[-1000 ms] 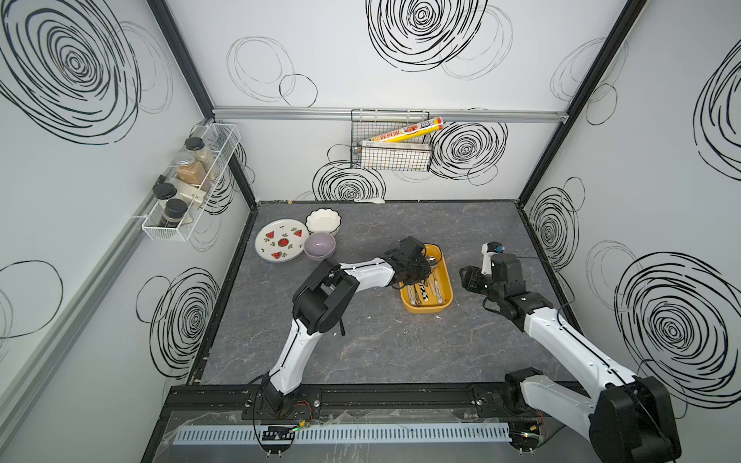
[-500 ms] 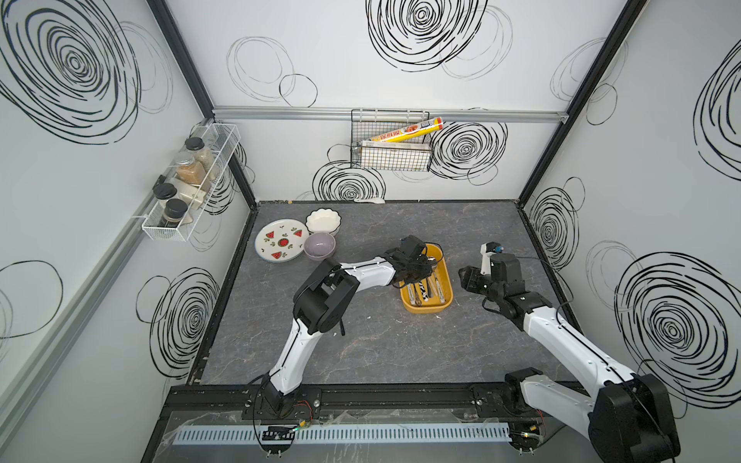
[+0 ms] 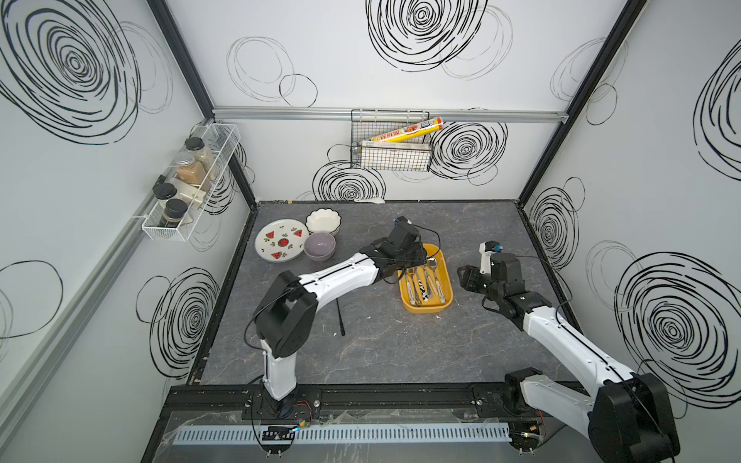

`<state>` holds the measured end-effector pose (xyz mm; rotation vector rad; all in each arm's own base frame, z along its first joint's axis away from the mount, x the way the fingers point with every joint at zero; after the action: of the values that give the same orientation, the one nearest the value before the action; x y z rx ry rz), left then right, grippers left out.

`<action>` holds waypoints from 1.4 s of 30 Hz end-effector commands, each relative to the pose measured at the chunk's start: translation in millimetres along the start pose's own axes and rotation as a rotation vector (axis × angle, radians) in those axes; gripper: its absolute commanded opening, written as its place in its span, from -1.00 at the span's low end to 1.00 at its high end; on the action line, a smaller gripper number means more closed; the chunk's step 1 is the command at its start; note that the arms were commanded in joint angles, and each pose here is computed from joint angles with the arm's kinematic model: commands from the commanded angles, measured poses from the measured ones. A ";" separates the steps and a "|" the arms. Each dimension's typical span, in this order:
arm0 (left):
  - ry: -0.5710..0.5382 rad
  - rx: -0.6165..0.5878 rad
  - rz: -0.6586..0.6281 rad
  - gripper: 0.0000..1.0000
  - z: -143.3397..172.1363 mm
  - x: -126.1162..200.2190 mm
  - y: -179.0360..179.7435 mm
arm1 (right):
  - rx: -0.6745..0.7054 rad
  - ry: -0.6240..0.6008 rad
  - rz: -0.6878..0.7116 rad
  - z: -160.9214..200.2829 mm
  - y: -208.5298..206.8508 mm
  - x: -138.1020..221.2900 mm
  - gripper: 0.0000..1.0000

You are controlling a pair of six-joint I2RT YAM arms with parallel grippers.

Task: Put the spoon into the storage box
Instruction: Place the spoon in the storage box, then pick up the spoon from the center of the board.

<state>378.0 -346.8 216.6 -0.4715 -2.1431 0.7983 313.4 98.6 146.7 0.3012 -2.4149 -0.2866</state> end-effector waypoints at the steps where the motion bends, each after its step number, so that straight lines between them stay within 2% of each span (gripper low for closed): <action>1: -0.169 -0.118 -0.151 -0.15 -37.9 59.9 39.8 | 0.023 0.018 -0.075 -10.7 17.6 0.5 0.00; 4: -0.263 -0.114 -0.259 -0.03 -57.1 119.1 91.9 | 0.087 0.059 -0.107 -12.9 44.5 0.7 0.00; 9: -0.408 -0.028 -0.394 0.13 -72.5 214.9 182.7 | 0.195 0.101 -0.204 -11.8 124.3 0.6 0.00; 11: -0.448 -0.020 -0.445 0.13 -71.9 240.7 204.7 | 0.235 0.128 -0.246 -4.1 160.1 -3.8 -0.01; 14: -0.485 -0.028 -0.487 0.13 -63.9 266.4 219.3 | 0.267 0.189 -0.271 18.0 211.0 -17.1 -0.01; 19: -0.522 -0.033 -0.479 0.13 -48.3 278.9 224.6 | 0.378 0.278 -0.324 67.6 287.1 -46.5 -0.02; 25: -0.547 -0.064 -0.432 0.13 -44.0 282.5 211.2 | 0.488 0.359 -0.312 109.5 335.5 -88.8 0.00; 34: -0.535 -0.073 -0.422 0.13 -42.6 279.8 208.6 | 0.557 0.412 -0.214 142.0 343.8 -144.3 -0.02; 42: -0.530 -0.084 -0.408 0.13 -42.0 277.9 206.9 | 0.604 0.458 -0.183 169.1 344.3 -157.5 -0.16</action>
<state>247.9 -20.9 244.1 0.1915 -2.6143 0.6521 280.9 498.3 35.1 0.8026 -2.0018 0.3291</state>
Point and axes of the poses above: each gripper's point midway between its finger pads, its own x axis back along the fingers, its own y axis along the line the jaws close on, z = x × y, the point moved 1 cm from there along x, back along the fingers, and after that the axes turned 9 degrees about x, right-handed, at the moved point
